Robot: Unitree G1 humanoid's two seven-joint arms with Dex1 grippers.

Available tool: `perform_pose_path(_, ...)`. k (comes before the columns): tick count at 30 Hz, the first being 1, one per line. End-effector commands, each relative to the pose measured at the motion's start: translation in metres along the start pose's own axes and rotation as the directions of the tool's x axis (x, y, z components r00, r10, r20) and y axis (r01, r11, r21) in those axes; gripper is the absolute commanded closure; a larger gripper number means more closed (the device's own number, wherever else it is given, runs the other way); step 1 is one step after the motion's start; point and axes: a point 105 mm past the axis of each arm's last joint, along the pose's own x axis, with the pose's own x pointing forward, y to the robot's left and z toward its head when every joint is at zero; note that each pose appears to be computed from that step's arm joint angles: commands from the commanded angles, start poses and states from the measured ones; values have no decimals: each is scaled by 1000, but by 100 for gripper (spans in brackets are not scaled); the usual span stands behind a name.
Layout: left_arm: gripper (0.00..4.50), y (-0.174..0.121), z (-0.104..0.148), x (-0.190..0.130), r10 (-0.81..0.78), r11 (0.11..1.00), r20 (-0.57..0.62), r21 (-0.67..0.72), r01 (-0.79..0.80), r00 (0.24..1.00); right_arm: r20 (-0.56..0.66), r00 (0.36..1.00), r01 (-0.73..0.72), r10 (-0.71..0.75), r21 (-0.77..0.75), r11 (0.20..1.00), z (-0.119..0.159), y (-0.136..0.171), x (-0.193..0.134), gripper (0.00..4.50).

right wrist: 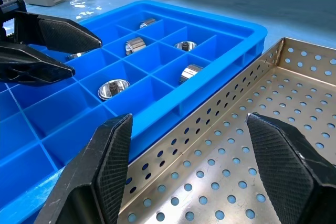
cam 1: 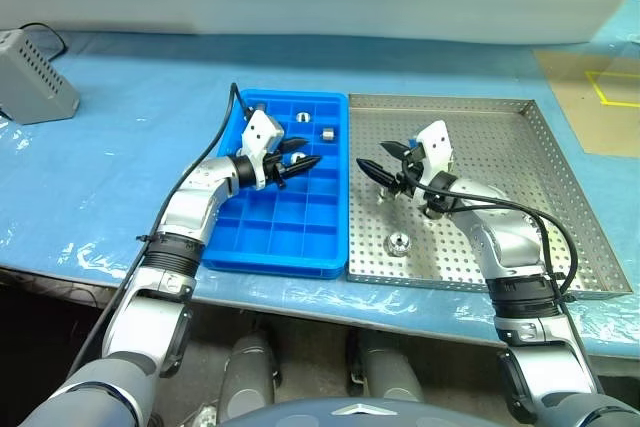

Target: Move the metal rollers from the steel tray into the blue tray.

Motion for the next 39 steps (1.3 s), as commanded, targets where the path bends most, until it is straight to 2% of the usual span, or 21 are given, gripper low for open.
perform_pose_path(1, 203, 2, 17, -2, 3, 999, 45, 41, -5, 999, 43, 999, -14, 15, -26, 1000, 13, 2, 2, 92)
perform_pose_path(30, 203, 2, 19, -2, 1, 999, 50, 46, -3, 999, 43, 999, -18, 19, -26, 999, 13, 4, 3, 92)
perform_pose_path(35, 203, 2, 40, 3, -24, 998, 99, 64, 18, 995, 48, 999, -9, 10, -26, 1000, 16, 0, 0, 92)
perform_pose_path(39, 203, -3, 52, 18, -79, 991, 92, 114, 68, 993, 70, 997, 15, -15, 1, 1000, 20, -6, -10, 92)
